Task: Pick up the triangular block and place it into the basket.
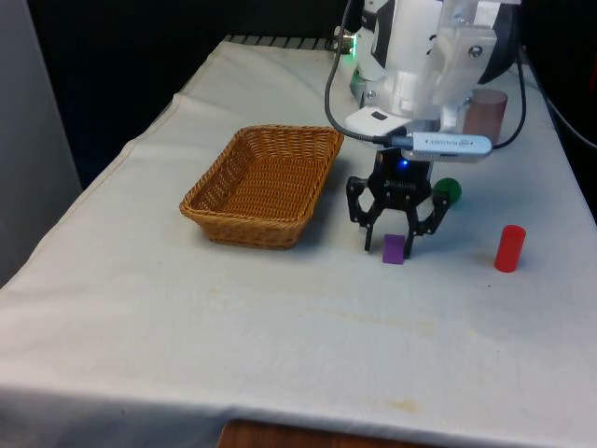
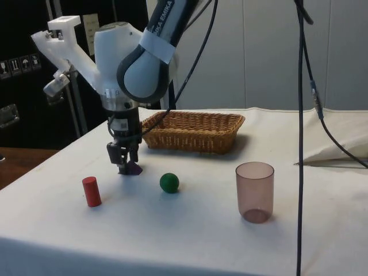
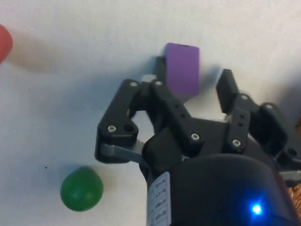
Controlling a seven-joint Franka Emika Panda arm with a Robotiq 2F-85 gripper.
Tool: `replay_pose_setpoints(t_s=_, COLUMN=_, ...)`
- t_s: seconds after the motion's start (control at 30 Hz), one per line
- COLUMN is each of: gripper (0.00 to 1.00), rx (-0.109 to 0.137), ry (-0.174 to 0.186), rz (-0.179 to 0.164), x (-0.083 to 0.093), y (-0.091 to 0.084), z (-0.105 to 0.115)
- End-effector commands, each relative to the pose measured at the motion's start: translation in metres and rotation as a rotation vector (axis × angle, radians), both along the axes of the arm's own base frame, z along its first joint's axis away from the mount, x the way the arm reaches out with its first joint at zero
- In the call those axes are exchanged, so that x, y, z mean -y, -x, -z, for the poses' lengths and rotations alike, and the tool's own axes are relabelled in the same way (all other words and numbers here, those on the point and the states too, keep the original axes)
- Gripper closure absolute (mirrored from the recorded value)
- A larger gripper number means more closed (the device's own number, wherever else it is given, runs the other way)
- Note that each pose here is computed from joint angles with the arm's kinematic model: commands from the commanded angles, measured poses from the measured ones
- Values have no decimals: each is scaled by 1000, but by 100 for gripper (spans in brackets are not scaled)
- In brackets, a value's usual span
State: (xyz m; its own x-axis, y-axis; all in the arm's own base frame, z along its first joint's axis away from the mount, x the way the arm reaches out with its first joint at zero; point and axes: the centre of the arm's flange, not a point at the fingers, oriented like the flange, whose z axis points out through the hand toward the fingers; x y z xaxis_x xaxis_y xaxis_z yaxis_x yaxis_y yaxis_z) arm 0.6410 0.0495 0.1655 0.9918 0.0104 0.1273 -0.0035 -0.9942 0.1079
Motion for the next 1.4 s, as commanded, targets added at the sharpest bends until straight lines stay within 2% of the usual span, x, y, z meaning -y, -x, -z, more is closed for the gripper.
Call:
replay_pose_setpoints(t_s=0.0, gripper=40, rx=-1, ry=-4, rz=1, x=0, y=-1, z=1)
replay_pose_setpoints(t_s=0.07, gripper=50, rx=0, ry=0, rz=0, x=0, y=0, z=0)
replay_pose_setpoints(t_s=0.1, gripper=50, rx=-1, ry=-4, rz=1, x=0, y=-1, z=1)
replay_pose_setpoints(t_s=0.2, gripper=67, rx=-2, ry=-4, rz=1, x=0, y=-1, z=2)
replay_pose_setpoints(t_s=0.37, gripper=66, rx=0, ry=0, rz=0, x=0, y=0, z=0)
replay_pose_setpoints(t_s=0.5, gripper=66, rx=5, ry=-2, rz=2, x=2, y=-2, z=-22)
replay_pose_setpoints(t_s=0.63, gripper=66, rx=6, ry=-4, rz=5, x=2, y=-3, z=-30)
replay_pose_setpoints(t_s=0.8, gripper=66, rx=8, ry=-6, rz=6, x=5, y=-4, z=-55)
replay_pose_setpoints(t_s=0.83, gripper=66, rx=8, ry=-6, rz=7, x=6, y=-4, z=-58)
replay_pose_setpoints(t_s=0.87, gripper=66, rx=10, ry=-8, rz=7, x=4, y=-5, z=-53)
replay_pose_setpoints(t_s=0.97, gripper=66, rx=9, ry=-8, rz=7, x=6, y=-4, z=-72)
replay_pose_setpoints(t_s=1.1, gripper=66, rx=11, ry=-10, rz=8, x=7, y=-4, z=-87)
replay_pose_setpoints(t_s=1.13, gripper=66, rx=12, ry=-13, rz=10, x=6, y=-5, z=-82)
replay_pose_setpoints(t_s=1.33, gripper=66, rx=13, ry=-15, rz=11, x=9, y=-4, z=-112)
replay_pose_setpoints(t_s=1.37, gripper=66, rx=15, ry=-18, rz=13, x=8, y=-5, z=-109)
